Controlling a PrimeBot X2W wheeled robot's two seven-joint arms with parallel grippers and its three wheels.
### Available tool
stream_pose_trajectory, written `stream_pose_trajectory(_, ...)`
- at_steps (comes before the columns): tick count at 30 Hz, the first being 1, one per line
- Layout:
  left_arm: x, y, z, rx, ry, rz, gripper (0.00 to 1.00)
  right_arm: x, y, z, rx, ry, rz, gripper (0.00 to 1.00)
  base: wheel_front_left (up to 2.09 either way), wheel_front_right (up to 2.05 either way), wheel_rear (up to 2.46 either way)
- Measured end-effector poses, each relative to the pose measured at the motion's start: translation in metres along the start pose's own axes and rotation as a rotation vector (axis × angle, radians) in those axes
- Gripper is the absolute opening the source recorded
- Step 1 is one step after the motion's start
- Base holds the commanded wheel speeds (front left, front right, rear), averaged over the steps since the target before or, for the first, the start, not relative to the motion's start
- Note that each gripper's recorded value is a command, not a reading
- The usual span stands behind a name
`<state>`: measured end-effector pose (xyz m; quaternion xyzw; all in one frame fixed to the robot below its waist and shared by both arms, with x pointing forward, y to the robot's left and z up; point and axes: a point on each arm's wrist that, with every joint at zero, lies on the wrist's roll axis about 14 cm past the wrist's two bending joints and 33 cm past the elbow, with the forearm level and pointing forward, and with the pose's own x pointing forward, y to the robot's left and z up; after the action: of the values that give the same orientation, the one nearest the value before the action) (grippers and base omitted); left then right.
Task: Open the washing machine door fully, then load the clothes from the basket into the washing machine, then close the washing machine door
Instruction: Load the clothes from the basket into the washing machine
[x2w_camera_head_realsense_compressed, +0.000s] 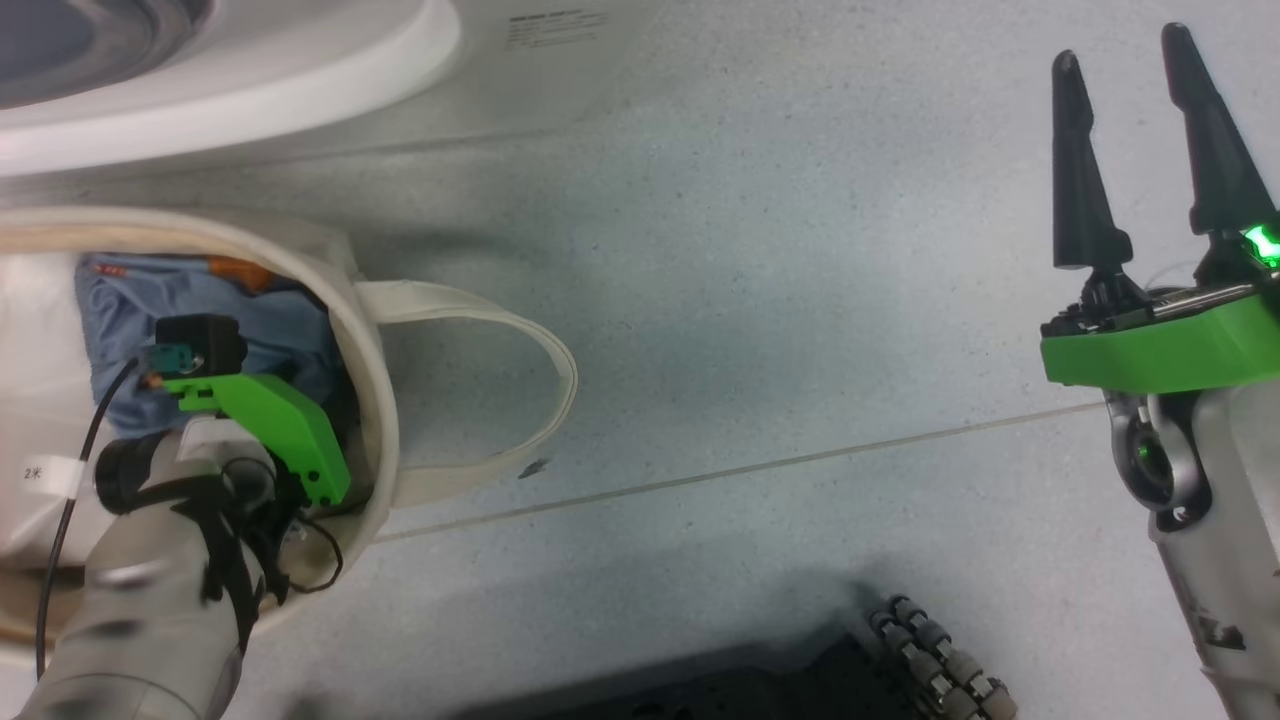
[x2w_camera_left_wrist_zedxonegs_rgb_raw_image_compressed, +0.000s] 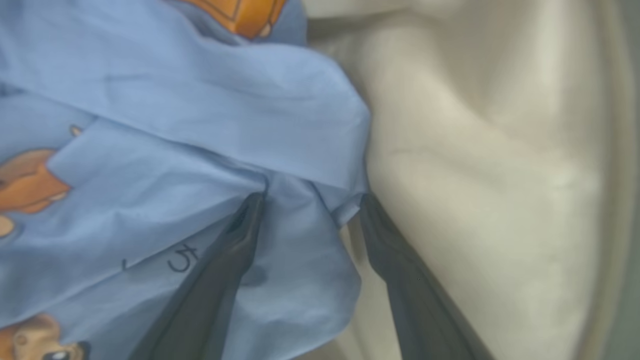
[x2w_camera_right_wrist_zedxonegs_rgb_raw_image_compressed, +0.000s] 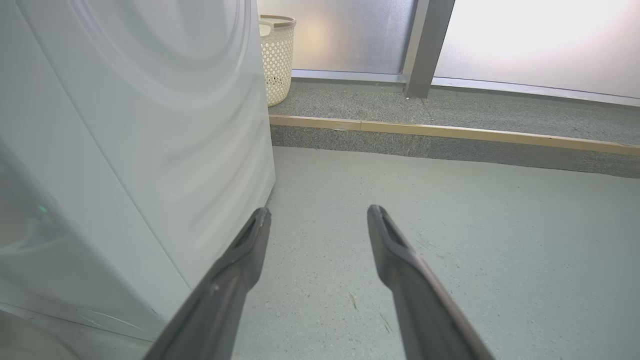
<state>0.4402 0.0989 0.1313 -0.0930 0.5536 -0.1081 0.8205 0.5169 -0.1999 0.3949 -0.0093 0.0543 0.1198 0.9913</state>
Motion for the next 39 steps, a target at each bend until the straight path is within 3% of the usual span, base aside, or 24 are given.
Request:
stream_pose_trajectory(7, 0.003, -0.003, -0.003, 0.007, 0.009, -0.009, 1.0, -0.003, -0.003, -0.001, 0.003, 0.002, -0.016, 1.0, 0.0, 0.0, 0.0)
stream_pose_trajectory(8, 0.003, -0.004, -0.003, 0.004, 0.009, -0.009, 0.85, -0.003, -0.003, -0.001, 0.001, 0.002, -0.016, 1.0, 0.0, 0.0, 0.0)
stream_pose_trajectory(9, 0.003, -0.004, -0.002, 0.005, 0.008, -0.01, 0.03, -0.003, -0.003, -0.001, -0.001, 0.001, -0.015, 1.0, 0.0, 0.0, 0.0)
stream_pose_trajectory(10, 0.002, -0.004, -0.002, 0.007, 0.008, -0.01, 0.0, -0.003, -0.003, 0.0, -0.003, 0.0, -0.014, 1.0, 0.0, 0.0, 0.0)
stream_pose_trajectory(23, -0.021, -0.014, 0.033, -0.02, -0.149, -0.022, 0.0, -0.001, 0.011, 0.018, 0.03, -0.042, 0.006, 1.0, 0.0, 0.0, 0.0)
stream_pose_trajectory(39, -0.094, -0.033, 0.083, -0.032, -0.446, -0.092, 0.0, -0.001, 0.041, 0.056, 0.13, -0.124, 0.041, 1.0, 0.0, 0.0, 0.0)
